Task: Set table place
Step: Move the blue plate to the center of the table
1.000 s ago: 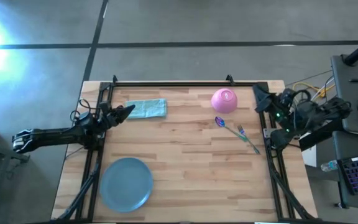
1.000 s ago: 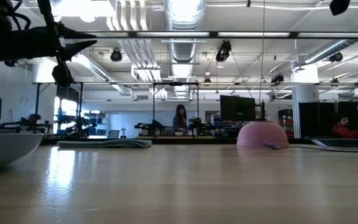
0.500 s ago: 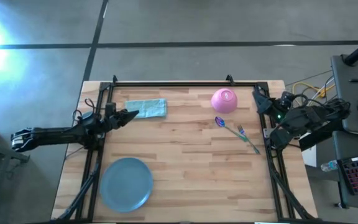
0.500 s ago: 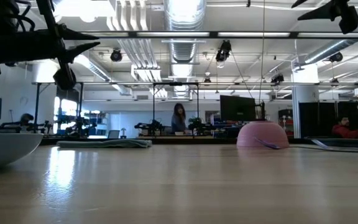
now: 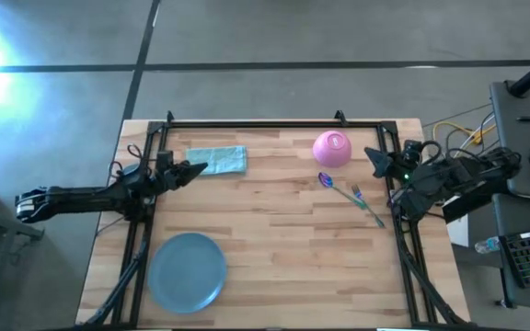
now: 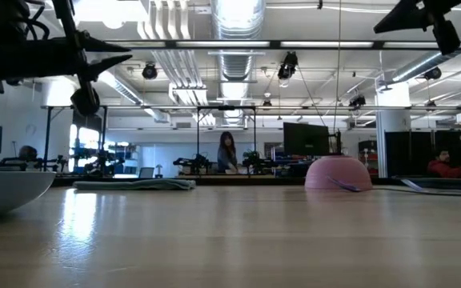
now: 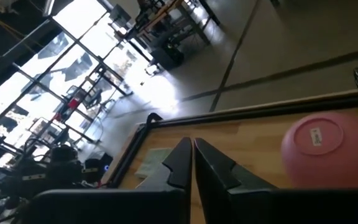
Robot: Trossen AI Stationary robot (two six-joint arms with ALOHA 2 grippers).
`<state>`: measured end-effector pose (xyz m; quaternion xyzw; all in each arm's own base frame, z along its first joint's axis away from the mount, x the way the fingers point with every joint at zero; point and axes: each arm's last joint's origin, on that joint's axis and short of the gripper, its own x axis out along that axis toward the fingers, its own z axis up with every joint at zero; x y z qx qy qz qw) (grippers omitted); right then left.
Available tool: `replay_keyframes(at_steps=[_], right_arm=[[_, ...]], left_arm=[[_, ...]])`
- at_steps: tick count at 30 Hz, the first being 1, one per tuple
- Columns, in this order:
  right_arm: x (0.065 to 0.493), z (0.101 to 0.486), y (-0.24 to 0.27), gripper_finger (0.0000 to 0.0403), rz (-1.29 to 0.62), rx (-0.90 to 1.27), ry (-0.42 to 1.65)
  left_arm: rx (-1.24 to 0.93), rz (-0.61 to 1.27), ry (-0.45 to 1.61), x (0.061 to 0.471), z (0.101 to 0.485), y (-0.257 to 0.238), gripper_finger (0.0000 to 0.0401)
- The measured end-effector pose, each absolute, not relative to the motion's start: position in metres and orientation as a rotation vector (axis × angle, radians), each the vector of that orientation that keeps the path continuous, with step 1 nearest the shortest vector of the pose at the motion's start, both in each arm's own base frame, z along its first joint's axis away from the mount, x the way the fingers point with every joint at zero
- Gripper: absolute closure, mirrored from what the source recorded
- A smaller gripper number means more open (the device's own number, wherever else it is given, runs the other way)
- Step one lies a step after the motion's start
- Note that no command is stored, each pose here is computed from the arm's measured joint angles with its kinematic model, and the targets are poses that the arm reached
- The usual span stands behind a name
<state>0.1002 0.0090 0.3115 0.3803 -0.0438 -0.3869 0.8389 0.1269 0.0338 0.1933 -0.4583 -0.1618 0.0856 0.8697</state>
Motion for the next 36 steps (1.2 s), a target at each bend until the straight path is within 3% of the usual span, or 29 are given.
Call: replay_keyframes(at_steps=[12, 22, 26, 31, 36], right_arm=[[0.12, 0.288, 0.006, 0.0394, -0.896, 0.87, 0.125], [0.134, 0.294, -0.014, 0.0394, -0.892, 0.89, 0.294], [0.133, 0.303, -0.023, 0.0394, -0.905, 0.864, 0.281], [0.132, 0.307, -0.028, 0.0394, -0.871, 0.875, 0.32], [0.137, 0.301, -0.028, 0.0394, -0.853, 0.893, 0.369]], left_arm=[[-1.025, 0.207, -0.279, 0.137, 0.191, 0.036, 0.0376], [-0.8, -0.016, -0.382, 0.166, 0.281, 0.039, 0.0376], [-0.701, -0.01, -0.241, 0.188, 0.298, 0.042, 0.0377], [-0.749, 0.084, 0.086, 0.207, 0.278, 0.046, 0.0377], [-0.793, 0.108, 0.326, 0.197, 0.261, 0.036, 0.0377]])
